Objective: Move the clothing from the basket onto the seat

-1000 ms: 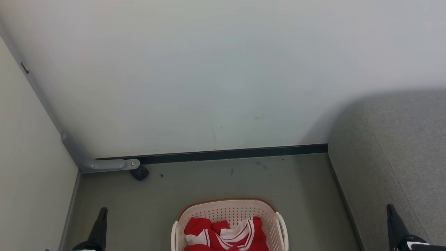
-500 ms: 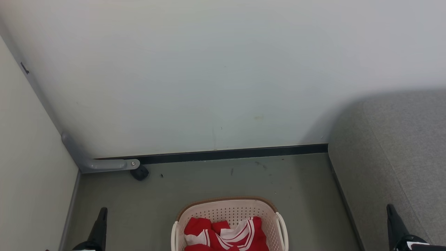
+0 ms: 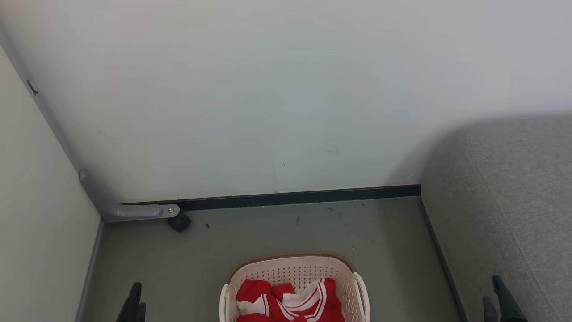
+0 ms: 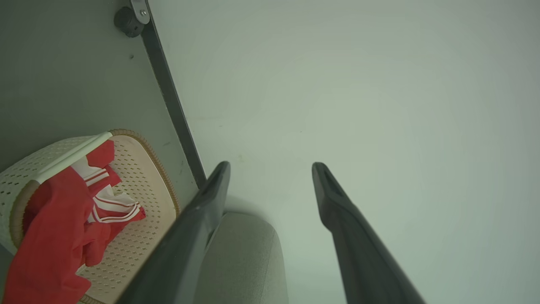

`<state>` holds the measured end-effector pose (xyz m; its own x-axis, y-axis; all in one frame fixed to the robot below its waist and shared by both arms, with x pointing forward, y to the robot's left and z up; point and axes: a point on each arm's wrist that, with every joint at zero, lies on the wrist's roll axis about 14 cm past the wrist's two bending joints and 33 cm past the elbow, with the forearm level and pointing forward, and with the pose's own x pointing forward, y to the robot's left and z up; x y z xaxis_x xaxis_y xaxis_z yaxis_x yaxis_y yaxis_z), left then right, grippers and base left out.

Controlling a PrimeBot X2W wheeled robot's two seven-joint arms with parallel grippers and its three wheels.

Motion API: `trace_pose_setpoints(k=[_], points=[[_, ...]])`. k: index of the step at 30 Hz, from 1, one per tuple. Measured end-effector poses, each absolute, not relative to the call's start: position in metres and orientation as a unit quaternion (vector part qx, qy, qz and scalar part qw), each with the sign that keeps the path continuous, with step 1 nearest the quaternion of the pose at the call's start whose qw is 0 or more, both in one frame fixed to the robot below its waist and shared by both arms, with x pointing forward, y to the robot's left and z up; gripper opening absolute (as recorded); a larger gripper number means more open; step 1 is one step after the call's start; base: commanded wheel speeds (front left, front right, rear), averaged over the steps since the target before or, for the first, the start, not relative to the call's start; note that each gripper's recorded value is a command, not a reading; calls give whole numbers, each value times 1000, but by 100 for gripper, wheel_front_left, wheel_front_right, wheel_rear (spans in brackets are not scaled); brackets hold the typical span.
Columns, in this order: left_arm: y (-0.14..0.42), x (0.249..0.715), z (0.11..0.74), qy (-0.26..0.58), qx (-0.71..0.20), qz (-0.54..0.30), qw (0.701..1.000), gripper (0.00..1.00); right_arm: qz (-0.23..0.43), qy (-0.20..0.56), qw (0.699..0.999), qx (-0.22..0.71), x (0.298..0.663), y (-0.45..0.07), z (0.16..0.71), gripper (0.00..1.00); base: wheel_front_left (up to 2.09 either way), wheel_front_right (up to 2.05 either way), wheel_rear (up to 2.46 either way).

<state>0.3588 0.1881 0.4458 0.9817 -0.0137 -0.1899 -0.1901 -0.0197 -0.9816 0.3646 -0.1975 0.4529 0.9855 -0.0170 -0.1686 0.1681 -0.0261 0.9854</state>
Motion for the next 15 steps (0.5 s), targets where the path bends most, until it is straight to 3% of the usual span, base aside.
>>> trace_pose_setpoints(k=[15], points=[[192, 365, 465, 34, -707, 57, 705, 100, -51, 30, 700, 712, 372, -192, 470, 100, 0, 0, 0]])
